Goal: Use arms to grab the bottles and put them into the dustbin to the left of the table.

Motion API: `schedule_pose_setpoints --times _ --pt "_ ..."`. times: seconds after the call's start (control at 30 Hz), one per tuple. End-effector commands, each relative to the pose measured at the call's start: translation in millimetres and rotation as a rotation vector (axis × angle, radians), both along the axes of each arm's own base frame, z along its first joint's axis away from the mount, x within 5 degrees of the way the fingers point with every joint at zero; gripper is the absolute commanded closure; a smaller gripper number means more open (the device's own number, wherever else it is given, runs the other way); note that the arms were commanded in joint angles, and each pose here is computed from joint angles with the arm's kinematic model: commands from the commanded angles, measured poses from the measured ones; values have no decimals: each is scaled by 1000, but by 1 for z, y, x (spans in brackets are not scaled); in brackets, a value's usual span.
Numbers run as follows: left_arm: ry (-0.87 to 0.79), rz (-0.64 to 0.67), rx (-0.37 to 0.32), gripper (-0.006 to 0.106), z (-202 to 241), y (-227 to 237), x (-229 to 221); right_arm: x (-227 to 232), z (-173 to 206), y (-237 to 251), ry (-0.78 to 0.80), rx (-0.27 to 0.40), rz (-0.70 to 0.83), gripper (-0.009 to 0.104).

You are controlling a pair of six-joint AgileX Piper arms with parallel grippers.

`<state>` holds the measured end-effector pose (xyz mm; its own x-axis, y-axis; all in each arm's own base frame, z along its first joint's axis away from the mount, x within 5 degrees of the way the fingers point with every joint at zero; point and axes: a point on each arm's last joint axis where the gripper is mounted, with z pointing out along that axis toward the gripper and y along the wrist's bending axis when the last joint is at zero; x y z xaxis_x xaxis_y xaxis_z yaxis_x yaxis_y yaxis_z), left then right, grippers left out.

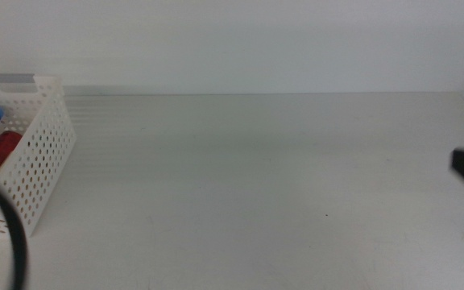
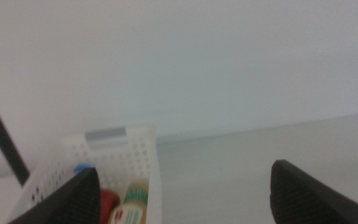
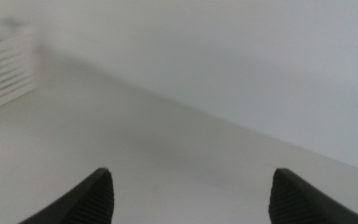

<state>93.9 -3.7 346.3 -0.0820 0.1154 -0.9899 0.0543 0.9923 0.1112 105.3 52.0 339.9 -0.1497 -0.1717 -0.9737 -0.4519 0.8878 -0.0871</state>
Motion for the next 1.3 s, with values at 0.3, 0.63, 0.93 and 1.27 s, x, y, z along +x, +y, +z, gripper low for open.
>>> schedule_pose_setpoints --times 0.3,0.63,0.93,1.27 --pt "-91 73 -14 12 -83 2 -33 -7 -4 -37 -128 106 -311 30" --pt "-146 107 -16 12 -122 4 -42 -50 -94 -50 -148 124 -420 30" --pt "-92 120 -21 12 -149 6 -38 -51 -149 -51 -69 213 -471 30" --pt "-88 122 -28 12 -151 6 -38 -52 -153 -51 -44 191 -472 30"
